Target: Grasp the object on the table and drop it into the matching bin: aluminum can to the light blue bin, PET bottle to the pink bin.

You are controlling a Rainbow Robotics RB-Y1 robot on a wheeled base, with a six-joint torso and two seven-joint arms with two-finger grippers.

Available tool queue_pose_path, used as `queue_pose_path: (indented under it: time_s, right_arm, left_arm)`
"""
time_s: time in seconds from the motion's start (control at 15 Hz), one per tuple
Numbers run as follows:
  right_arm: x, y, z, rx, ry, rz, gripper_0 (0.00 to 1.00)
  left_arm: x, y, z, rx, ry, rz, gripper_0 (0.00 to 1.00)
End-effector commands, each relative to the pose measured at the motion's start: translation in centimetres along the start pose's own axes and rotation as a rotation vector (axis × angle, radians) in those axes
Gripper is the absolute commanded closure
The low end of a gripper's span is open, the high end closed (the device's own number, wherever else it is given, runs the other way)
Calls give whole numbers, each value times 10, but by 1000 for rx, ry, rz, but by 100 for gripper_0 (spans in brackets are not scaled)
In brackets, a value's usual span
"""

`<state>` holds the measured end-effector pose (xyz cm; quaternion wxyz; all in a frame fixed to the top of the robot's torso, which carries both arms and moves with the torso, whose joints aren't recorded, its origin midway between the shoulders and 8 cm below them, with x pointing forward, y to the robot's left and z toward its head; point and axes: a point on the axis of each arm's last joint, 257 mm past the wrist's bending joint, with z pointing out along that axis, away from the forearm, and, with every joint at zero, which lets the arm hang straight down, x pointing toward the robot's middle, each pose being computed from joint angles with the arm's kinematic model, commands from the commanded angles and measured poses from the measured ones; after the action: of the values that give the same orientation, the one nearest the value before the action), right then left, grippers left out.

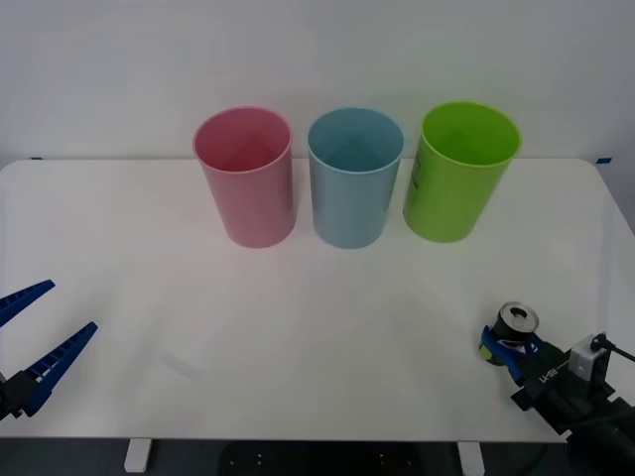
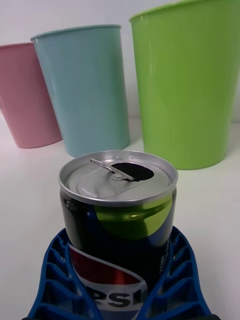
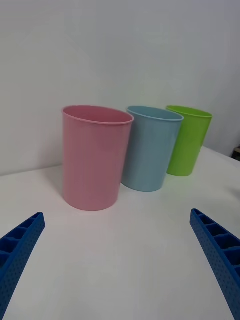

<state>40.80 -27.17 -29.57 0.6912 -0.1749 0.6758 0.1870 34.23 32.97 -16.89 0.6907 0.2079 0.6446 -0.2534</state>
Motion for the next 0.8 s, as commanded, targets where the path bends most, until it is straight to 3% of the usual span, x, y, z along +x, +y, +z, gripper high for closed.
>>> queue_pose_path:
  time_s: [0.07, 0.2, 0.33, 0.53, 0.8]
  right_arm:
    - [-16, 0, 7, -21, -25, -9, 100]
    - [-28, 2, 9, -41, -41, -16, 100]
    - [-37, 7, 10, -76, -47, 25, 100]
    - [-57, 14, 16, -113, -62, 30, 100]
    - [-100, 19, 33, -147, -85, -104, 100]
  left_arm:
    - [0, 0, 0, 0, 0, 0, 0]
    - [0, 0, 0, 0, 0, 0, 0]
    - [0, 0, 0, 0, 0, 0, 0]
    - [0, 0, 0, 0, 0, 0, 0]
    - [0, 0, 0, 0, 0, 0, 0]
